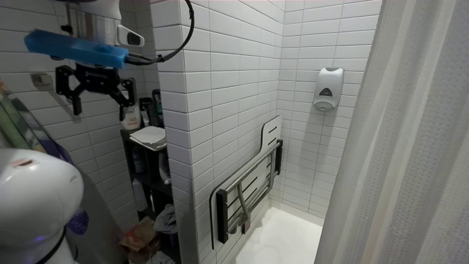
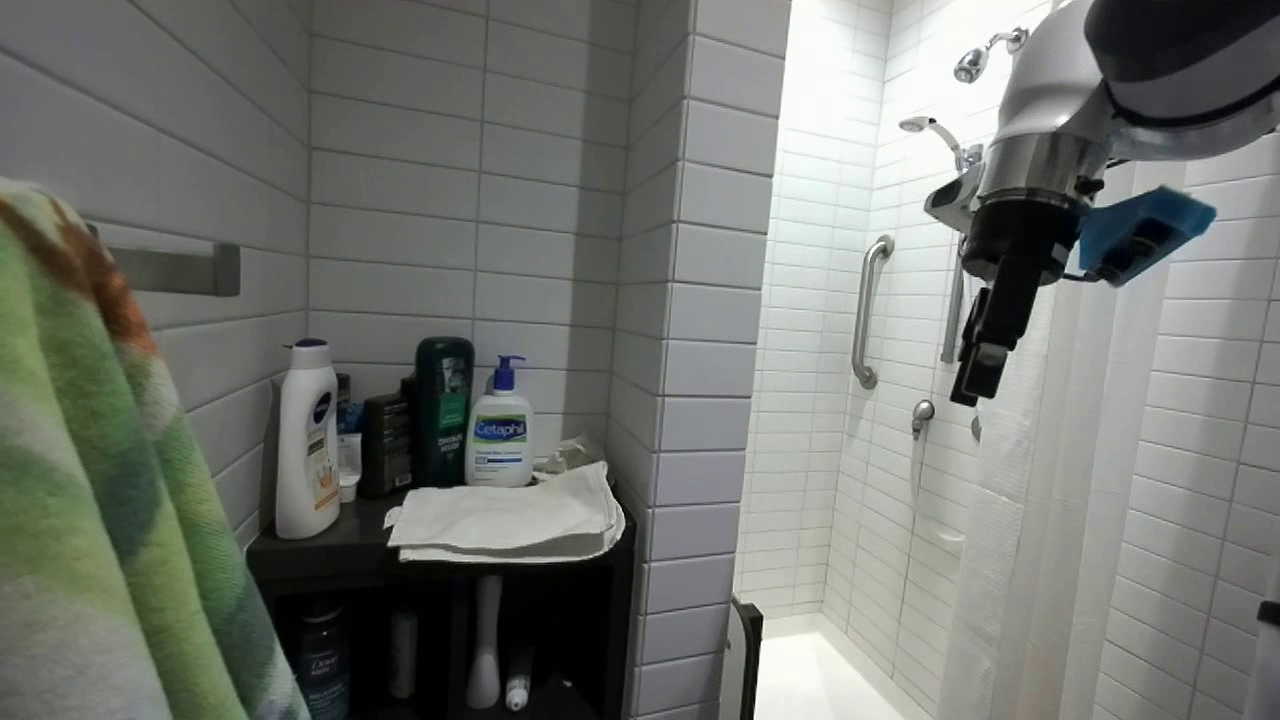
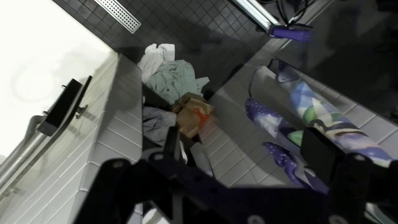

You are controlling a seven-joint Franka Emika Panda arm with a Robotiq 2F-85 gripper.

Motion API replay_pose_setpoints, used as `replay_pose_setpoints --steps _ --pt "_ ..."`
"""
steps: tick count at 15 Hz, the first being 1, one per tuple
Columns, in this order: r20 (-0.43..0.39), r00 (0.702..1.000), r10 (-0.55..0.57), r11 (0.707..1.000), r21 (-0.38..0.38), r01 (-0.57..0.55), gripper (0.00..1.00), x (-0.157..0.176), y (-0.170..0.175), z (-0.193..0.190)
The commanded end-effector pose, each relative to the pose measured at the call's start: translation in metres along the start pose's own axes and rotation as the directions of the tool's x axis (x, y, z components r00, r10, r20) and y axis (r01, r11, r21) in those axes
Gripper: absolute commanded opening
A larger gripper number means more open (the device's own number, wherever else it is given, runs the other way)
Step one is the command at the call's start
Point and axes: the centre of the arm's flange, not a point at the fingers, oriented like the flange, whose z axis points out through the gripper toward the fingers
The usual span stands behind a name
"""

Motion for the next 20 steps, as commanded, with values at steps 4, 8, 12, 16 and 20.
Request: replay_pose_setpoints --steps 4,8,12,16,20 --pt "-0.087 0.986 -0.145 0.989 -0.021 0.143 1.00 0.009 -0.048 0.013" --pt "-0.140 0.957 -0.253 0.964 -0.121 0.237 1.00 0.035 -0.078 0.036" --pt "-0.221 0.901 -0.374 0.920 -0.208 0.331 1.00 0.067 -0.117 0.040" --pt "-0.297 0.820 -0.489 0.865 -0.285 0.413 1.00 0.089 -0.150 0.049" --pt "-0.346 0.739 -0.578 0.811 -0.342 0.474 1.00 0.110 -0.173 0.063"
